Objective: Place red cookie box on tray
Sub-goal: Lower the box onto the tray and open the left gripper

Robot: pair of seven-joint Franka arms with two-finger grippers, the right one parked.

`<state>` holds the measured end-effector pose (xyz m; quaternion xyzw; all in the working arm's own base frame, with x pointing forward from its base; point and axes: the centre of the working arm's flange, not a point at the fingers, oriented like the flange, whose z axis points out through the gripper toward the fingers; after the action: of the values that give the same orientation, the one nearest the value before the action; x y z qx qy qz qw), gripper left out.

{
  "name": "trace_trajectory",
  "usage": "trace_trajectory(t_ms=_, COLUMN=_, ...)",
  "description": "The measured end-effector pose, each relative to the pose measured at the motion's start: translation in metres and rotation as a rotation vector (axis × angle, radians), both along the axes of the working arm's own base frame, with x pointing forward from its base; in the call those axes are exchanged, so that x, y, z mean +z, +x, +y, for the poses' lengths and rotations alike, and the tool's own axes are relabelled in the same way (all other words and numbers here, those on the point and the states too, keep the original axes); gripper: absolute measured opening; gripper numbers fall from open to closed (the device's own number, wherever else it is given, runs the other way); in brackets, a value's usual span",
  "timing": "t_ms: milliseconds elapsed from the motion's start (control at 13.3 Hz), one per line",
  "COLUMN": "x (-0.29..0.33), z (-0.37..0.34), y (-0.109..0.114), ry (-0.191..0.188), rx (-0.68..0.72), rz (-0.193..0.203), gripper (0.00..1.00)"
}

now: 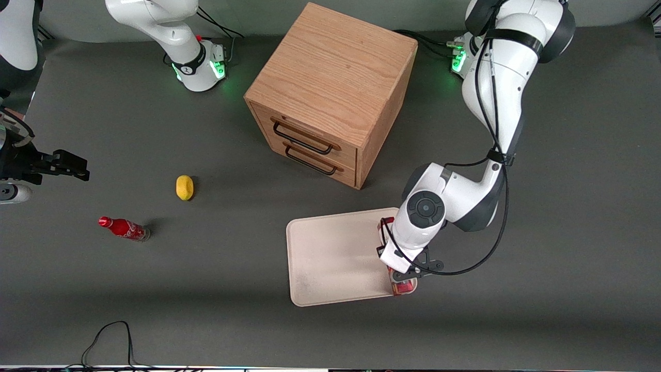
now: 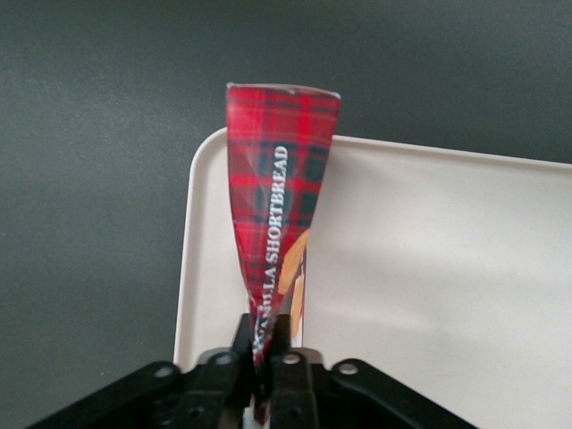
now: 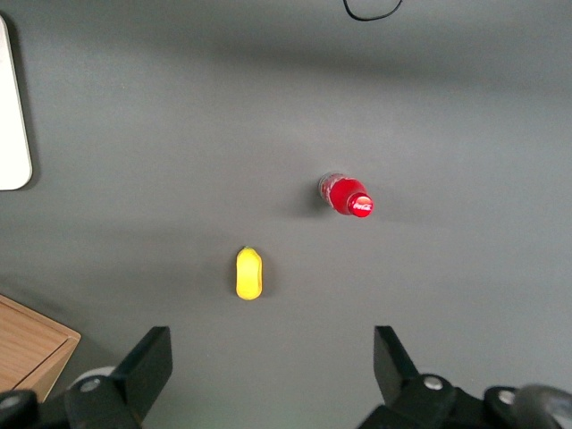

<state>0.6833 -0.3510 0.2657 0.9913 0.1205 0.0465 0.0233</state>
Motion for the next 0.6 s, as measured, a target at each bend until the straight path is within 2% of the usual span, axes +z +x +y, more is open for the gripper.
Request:
trace_trajectory(t_ms=450, x=0.0006, z=0.0006, y=0.0006, ry=0.001, rx=0.003, rz=-0.003, gripper=0.9)
trace_trajectory(t_ms=525, x=0.0009, z=0.0013, y=0.001, ry=0.002, rx=0.004, rz=-0.003, gripper=0.99)
trace_trajectory(t_ms=600, x=0.0015, z=0.0024, y=0.0014, ry=0.004, rx=0.005, rz=-0.002, gripper=1.0)
